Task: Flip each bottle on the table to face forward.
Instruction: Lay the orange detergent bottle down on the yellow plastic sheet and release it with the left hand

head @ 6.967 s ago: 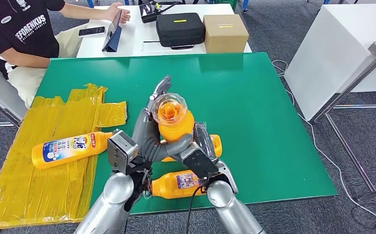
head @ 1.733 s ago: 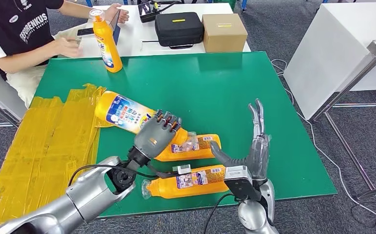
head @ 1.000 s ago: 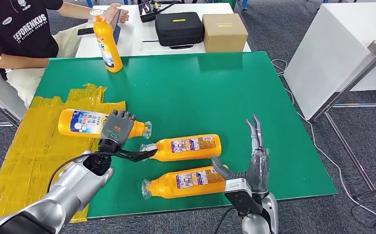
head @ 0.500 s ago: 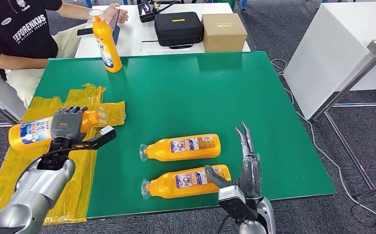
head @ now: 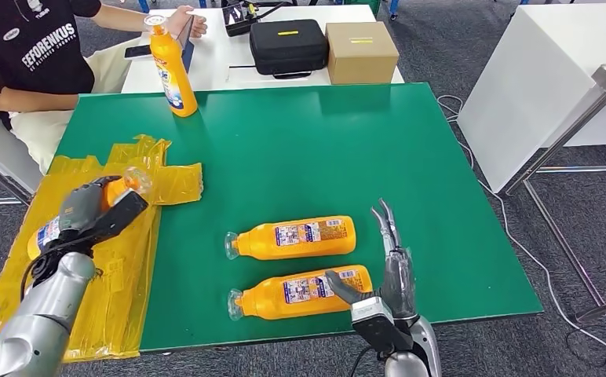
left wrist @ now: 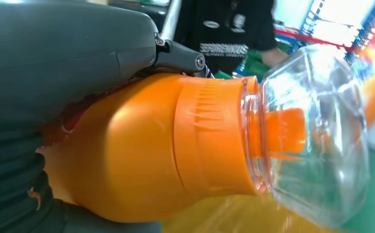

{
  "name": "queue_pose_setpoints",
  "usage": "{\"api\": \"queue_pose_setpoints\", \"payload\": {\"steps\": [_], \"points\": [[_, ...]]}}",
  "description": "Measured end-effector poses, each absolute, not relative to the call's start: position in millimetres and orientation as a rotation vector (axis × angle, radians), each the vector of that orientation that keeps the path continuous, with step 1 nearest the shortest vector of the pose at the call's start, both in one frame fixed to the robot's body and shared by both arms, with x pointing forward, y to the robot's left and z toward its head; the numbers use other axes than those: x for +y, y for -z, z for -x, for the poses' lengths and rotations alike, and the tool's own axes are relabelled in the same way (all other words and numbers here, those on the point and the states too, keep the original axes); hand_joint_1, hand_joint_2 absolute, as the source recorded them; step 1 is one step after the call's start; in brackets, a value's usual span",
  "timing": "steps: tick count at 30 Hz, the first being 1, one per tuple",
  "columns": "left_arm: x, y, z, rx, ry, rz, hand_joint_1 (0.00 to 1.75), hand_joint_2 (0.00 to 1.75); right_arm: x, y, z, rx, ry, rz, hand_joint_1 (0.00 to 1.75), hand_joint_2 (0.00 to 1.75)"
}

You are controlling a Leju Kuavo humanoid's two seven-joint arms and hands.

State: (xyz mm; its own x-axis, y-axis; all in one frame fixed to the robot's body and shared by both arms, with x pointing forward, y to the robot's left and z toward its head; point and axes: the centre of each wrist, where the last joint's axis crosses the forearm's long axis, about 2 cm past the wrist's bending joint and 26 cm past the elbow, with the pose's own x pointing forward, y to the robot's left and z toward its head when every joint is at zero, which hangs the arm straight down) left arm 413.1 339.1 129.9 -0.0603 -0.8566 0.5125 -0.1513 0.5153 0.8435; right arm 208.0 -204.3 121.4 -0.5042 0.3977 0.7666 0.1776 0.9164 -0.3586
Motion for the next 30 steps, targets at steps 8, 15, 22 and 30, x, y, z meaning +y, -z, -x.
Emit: {"api": "queue_pose_setpoints", "payload": {"steps": [8, 15, 22, 30], "points": [[342.5, -132.9, -414.3, -1.574, 0.662, -0.859, 1.75, 1.75, -204.0, -120.4, -215.7, -2.107, -0.293, 0.402, 0.00, 1.75], [342.5, -132.7, -414.2, -1.579, 0.654, -0.857, 1.75, 1.75, -203.9, -117.5, -217.4, -2.098, -0.302, 0.400, 0.00, 1.75], [342.5, -132.7, -414.2, -1.579, 0.654, -0.857, 1.75, 1.75, -204.3, -115.2, -217.7, -2.091, -0.309, 0.399, 0.00, 1.75], [340.6, -130.3, -413.1, -1.590, 0.634, -0.801, 1.74, 1.75, -204.1, -114.1, -217.8, -2.088, -0.310, 0.398, 0.00, 1.75]]}}
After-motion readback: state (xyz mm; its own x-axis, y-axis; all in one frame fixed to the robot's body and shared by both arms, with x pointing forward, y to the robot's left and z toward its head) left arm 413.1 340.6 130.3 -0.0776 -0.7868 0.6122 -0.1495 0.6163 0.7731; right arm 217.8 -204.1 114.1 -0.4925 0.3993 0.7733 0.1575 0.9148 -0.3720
